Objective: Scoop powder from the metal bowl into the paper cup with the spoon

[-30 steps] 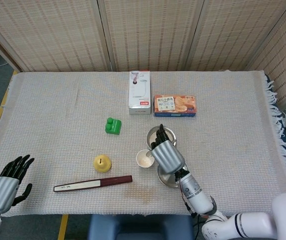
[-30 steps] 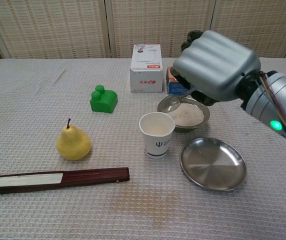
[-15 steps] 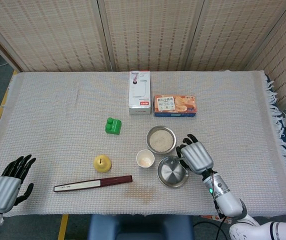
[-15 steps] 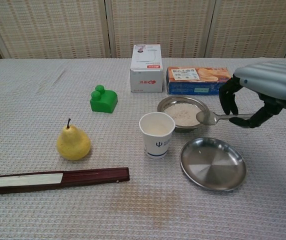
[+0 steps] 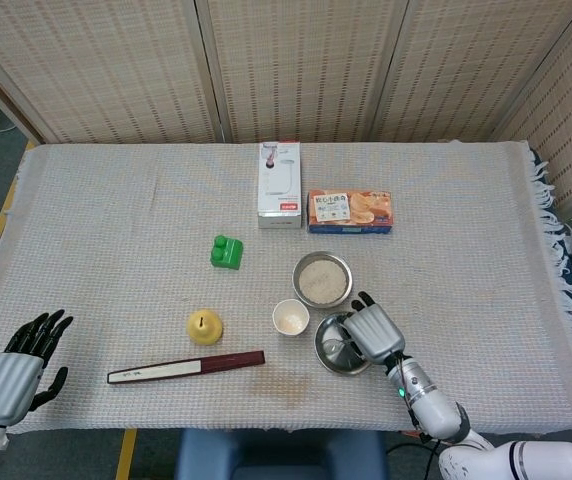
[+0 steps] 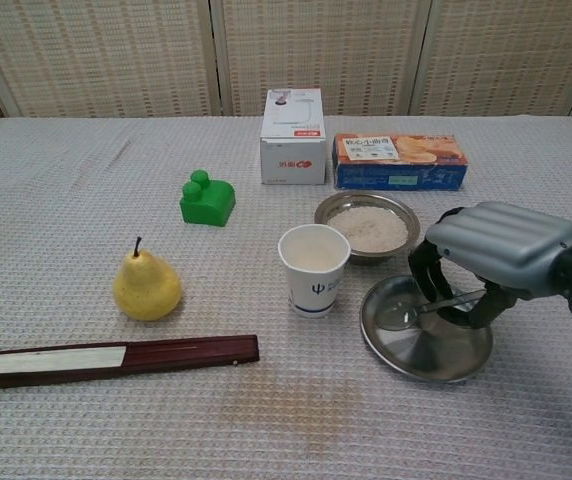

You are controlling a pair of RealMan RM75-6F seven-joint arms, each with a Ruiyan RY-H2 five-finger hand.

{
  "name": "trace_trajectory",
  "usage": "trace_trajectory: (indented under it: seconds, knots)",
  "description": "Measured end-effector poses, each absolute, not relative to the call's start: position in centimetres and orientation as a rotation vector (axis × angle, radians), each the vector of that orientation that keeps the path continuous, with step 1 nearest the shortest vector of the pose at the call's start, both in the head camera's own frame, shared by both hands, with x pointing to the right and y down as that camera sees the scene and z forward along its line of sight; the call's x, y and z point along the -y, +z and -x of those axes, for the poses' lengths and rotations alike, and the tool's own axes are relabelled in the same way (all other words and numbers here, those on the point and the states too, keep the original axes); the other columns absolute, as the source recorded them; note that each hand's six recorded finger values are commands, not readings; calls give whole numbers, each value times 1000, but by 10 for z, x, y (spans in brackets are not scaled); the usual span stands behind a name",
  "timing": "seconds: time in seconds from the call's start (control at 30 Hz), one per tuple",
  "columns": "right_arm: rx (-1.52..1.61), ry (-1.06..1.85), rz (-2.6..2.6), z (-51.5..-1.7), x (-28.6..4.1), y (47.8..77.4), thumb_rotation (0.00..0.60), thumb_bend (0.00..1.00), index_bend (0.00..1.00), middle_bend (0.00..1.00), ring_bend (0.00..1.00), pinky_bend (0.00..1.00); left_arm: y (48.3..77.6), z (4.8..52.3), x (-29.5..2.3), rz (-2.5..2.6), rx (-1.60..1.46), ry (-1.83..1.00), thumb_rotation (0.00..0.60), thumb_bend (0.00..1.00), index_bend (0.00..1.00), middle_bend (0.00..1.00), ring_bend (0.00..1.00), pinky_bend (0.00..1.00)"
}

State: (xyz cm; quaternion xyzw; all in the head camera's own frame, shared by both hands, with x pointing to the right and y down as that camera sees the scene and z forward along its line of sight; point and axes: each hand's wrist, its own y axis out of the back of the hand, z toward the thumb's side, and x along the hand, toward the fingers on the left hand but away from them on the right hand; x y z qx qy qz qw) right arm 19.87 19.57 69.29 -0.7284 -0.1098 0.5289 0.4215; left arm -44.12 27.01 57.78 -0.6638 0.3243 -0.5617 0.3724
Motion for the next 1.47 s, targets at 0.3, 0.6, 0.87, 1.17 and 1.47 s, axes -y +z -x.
trace_trajectory:
  seconds: [0.3,0.6,0.87,1.17,1.47]
  knots:
    - [217,1329,1801,-193,-205,707,600,312,655,545,237,145,581,441,-271,1710,-821,-1450,600,454,0,0,0,123]
    - [176,1358,1803,-198,-205,704,600,291,289,326,144,105,581,442,-270,1707,-822,-1457,600,454,0,0,0,124]
    - [240,1347,1797,-206,-198,683,600,248,194,275,128,97,578,442,-271,1701,-828,-1450,600,453,0,0,0,124]
    - [595,1347,1674,-266,-196,624,600,224,8,18,0,0,562,441,-266,1684,-907,-1352,600,410,0,0,0,122]
    - [989,1487,1410,-387,-238,563,600,211,0,0,0,0,560,452,-261,1642,-944,-1349,600,398,0,0,0,117]
